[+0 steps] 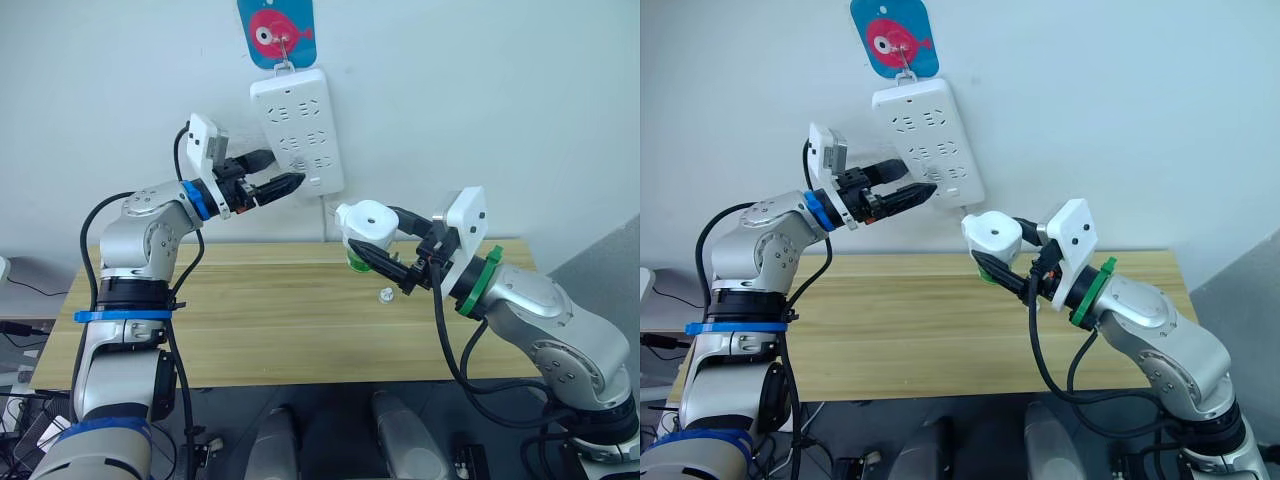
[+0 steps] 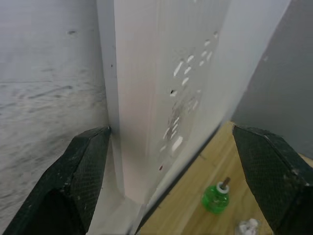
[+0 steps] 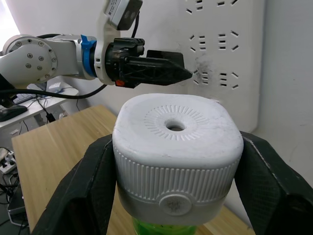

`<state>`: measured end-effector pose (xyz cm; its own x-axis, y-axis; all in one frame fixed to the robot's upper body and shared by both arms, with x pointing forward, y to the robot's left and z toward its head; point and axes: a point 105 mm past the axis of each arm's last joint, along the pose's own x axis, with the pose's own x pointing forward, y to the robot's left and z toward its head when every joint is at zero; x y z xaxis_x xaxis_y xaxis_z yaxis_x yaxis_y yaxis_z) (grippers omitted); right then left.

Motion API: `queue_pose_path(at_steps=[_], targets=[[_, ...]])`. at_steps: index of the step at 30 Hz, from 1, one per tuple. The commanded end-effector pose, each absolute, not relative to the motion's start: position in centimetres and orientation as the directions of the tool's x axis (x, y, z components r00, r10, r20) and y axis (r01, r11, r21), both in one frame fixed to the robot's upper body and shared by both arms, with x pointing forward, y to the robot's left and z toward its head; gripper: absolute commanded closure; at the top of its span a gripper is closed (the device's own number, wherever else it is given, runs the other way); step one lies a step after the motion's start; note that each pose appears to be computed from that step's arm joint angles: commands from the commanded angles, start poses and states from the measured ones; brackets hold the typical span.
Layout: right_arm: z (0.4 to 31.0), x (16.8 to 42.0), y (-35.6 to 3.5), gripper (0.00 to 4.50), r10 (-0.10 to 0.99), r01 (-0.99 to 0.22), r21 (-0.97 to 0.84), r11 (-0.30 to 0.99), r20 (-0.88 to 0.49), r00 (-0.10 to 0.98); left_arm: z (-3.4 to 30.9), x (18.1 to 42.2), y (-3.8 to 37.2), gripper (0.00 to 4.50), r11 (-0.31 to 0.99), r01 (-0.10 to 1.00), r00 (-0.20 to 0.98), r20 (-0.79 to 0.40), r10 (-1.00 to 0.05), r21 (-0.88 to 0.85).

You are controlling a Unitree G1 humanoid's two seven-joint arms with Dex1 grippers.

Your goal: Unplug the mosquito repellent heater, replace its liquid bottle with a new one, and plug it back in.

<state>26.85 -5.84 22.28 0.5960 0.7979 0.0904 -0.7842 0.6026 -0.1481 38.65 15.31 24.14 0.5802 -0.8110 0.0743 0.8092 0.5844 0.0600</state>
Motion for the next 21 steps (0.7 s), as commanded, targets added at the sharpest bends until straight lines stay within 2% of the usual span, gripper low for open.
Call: queue_pose_path(at_steps=[1, 5, 16, 21], targets=[[23.6, 26.0, -5.6, 1.48, 0.808, -0.790, -0.172, 0.588, 0.146, 0.570, 25.7, 38.3, 14.8, 1.38, 0.566, 0.815, 0.556, 0.109, -0.824, 0.126], [23.6, 25.9, -5.4, 1.48, 0.814, -0.797, -0.165, 0.581, 0.146, 0.563, 25.6, 38.6, 14.5, 2.58, 0.572, 0.804, 0.561, 0.109, -0.820, 0.163], [23.6, 25.7, -5.3, 1.48, 0.822, -0.807, -0.160, 0.569, 0.139, 0.552, 25.4, 39.0, 15.5, 2.60, 0.628, 0.764, 0.605, 0.173, -0.777, 0.150], [23.7, 25.7, -5.3, 1.48, 0.827, -0.811, -0.159, 0.562, 0.137, 0.546, 24.6, 39.2, 15.1, 1.21, 0.624, 0.762, 0.606, 0.147, -0.782, 0.175]])
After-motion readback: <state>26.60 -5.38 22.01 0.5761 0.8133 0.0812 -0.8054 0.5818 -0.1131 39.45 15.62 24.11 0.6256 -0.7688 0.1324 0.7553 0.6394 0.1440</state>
